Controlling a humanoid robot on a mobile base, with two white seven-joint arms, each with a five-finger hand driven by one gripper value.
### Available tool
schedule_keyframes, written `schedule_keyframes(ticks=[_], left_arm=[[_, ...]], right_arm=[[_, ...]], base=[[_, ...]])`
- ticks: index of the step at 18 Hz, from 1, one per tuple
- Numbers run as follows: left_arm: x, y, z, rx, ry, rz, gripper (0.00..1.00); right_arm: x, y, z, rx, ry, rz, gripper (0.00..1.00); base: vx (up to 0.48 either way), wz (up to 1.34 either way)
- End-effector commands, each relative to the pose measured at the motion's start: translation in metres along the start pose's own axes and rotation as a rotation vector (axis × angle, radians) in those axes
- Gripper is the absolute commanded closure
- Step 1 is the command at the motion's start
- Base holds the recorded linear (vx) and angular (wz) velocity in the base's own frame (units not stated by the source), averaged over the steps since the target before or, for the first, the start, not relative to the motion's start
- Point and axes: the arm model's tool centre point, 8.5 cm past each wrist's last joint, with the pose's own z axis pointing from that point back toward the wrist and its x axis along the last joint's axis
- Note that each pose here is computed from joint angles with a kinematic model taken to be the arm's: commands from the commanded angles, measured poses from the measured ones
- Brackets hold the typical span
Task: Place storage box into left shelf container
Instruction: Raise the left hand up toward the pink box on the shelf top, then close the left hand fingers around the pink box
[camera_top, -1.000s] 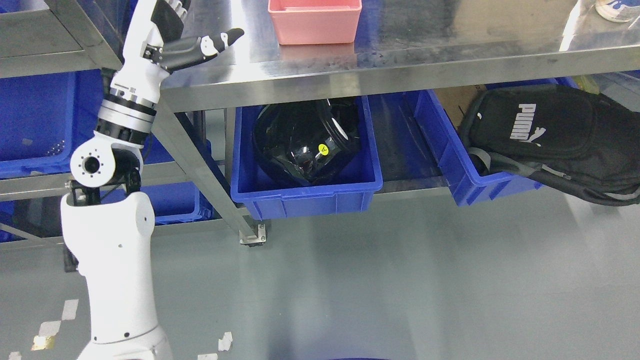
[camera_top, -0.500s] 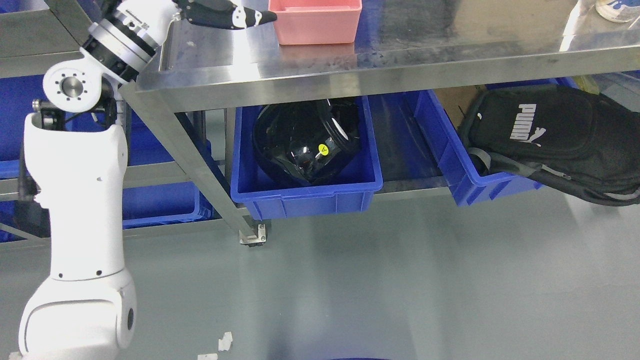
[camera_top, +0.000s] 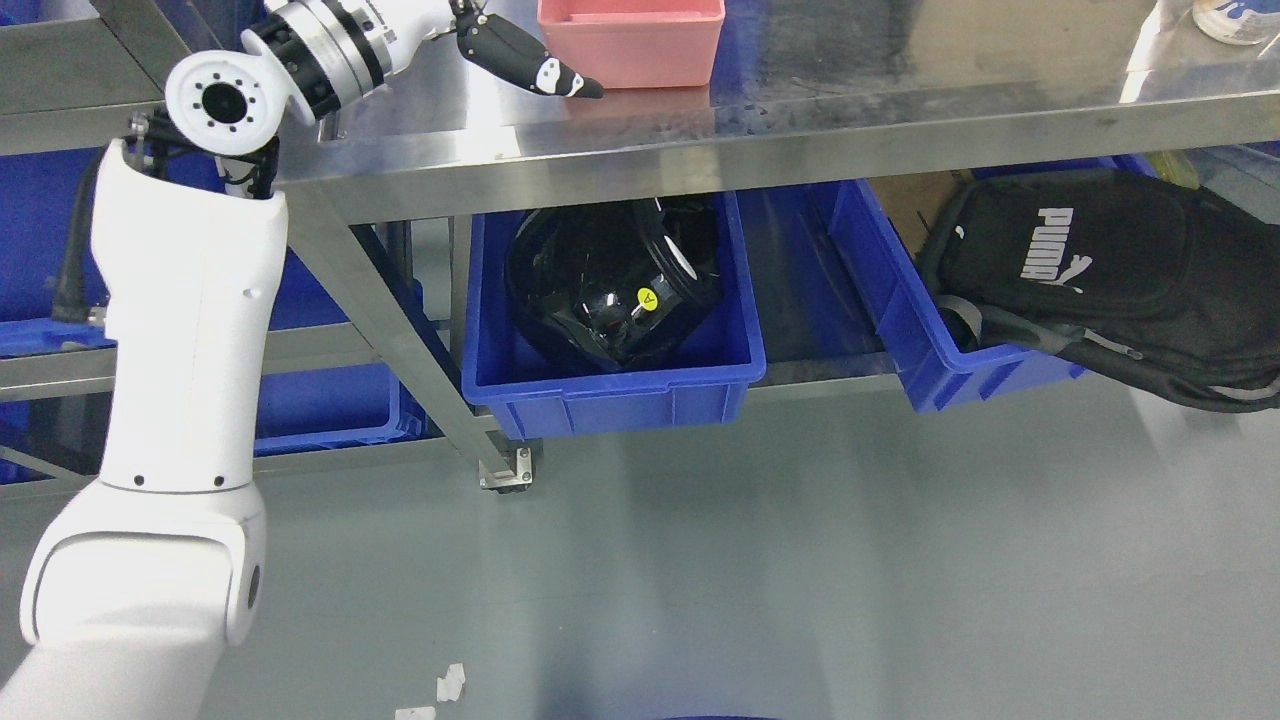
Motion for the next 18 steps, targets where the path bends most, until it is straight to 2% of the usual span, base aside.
schedule_keyframes(ticks=[1, 6, 10, 18], left_arm=[[-0.010, -0.032, -0.062, -0.172, 0.114, 0.039, 0.04], [-0.025, -0.035, -0.062, -0.240, 0.219, 0.077, 0.06], [-0.031, -0.038, -0.061, -0.249, 0.243, 0.094, 0.08], [-0.035, -0.033, -0.062, -0.274, 0.288, 0.065, 0.23]], right_arm=[[0.010, -0.011, -0.001, -0.018, -0.024, -0.021, 0.00], [0.010, -0.011, -0.001, -0.018, -0.022, -0.021, 0.00], [0.010, -0.011, -0.001, -0.016, -0.022, -0.021, 0.00], [0.010, -0.011, -0.001, -0.018, -0.022, -0.021, 0.00]], base=[[0.000, 0.00], [0.000, 0.00], [0.000, 0.00], [0.000, 0.00]])
